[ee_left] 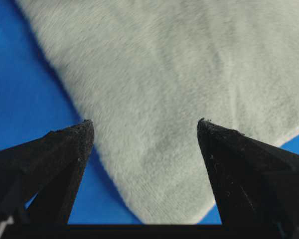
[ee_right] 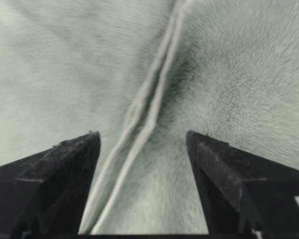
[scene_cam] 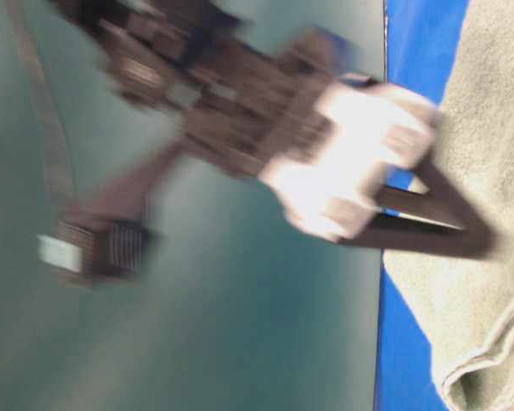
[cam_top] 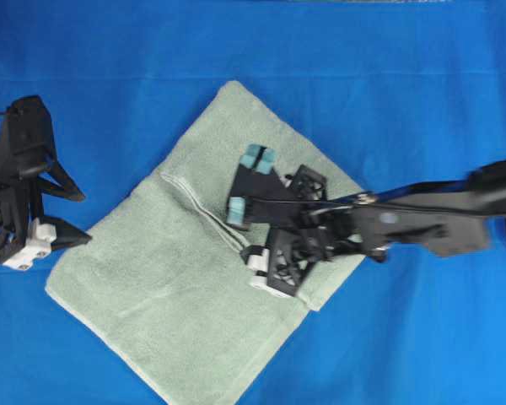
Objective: Fold a bath towel.
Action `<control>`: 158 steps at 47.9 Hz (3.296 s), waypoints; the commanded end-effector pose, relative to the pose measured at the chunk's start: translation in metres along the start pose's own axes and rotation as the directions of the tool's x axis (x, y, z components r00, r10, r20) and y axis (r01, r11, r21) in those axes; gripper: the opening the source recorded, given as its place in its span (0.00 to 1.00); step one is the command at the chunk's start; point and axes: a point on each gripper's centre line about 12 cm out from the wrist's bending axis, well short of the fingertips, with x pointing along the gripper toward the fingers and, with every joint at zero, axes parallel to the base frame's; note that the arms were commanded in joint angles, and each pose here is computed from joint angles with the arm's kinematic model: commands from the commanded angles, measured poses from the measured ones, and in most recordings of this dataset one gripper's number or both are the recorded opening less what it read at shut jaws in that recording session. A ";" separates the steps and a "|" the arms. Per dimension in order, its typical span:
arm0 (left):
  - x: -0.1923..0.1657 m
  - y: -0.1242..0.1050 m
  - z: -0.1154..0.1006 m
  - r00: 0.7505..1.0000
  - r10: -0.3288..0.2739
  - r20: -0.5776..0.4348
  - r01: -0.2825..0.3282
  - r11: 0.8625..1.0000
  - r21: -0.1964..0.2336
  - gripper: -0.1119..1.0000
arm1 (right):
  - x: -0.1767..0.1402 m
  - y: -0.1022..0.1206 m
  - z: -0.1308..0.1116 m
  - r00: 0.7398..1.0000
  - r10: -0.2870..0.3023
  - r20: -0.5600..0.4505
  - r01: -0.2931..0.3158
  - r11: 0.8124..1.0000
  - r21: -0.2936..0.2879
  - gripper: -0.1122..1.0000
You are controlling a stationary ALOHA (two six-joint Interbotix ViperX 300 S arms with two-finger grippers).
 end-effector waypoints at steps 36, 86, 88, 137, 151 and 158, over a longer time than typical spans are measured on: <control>0.009 -0.117 -0.008 0.896 -0.441 0.049 0.134 0.374 0.918 0.80 | -0.136 -0.119 -0.028 0.971 -0.160 0.178 0.138 0.982 0.132 0.71; 0.173 -0.140 -0.070 0.902 0.000 -0.431 0.390 0.427 0.816 0.60 | -0.123 -0.138 -0.056 0.970 -0.226 0.085 0.212 0.966 0.144 0.71; 0.173 -0.140 -0.069 0.900 0.008 -0.435 0.392 0.420 0.818 0.49 | -0.123 -0.139 -0.056 0.970 -0.227 0.086 0.214 0.967 0.140 0.71; 0.208 0.020 0.224 0.887 0.371 -0.277 0.251 0.117 0.961 0.20 | -0.168 -0.169 -0.118 0.940 -0.332 0.078 0.322 0.939 0.123 0.71; 0.232 0.029 0.239 0.919 0.303 -0.254 0.177 0.257 0.950 0.20 | -0.166 -0.171 -0.120 0.937 -0.342 0.079 0.333 0.937 0.108 0.71; 0.234 0.030 0.246 0.953 0.237 -0.188 0.039 0.520 0.853 0.20 | -0.166 -0.170 -0.119 0.938 -0.336 0.089 0.327 0.939 0.103 0.71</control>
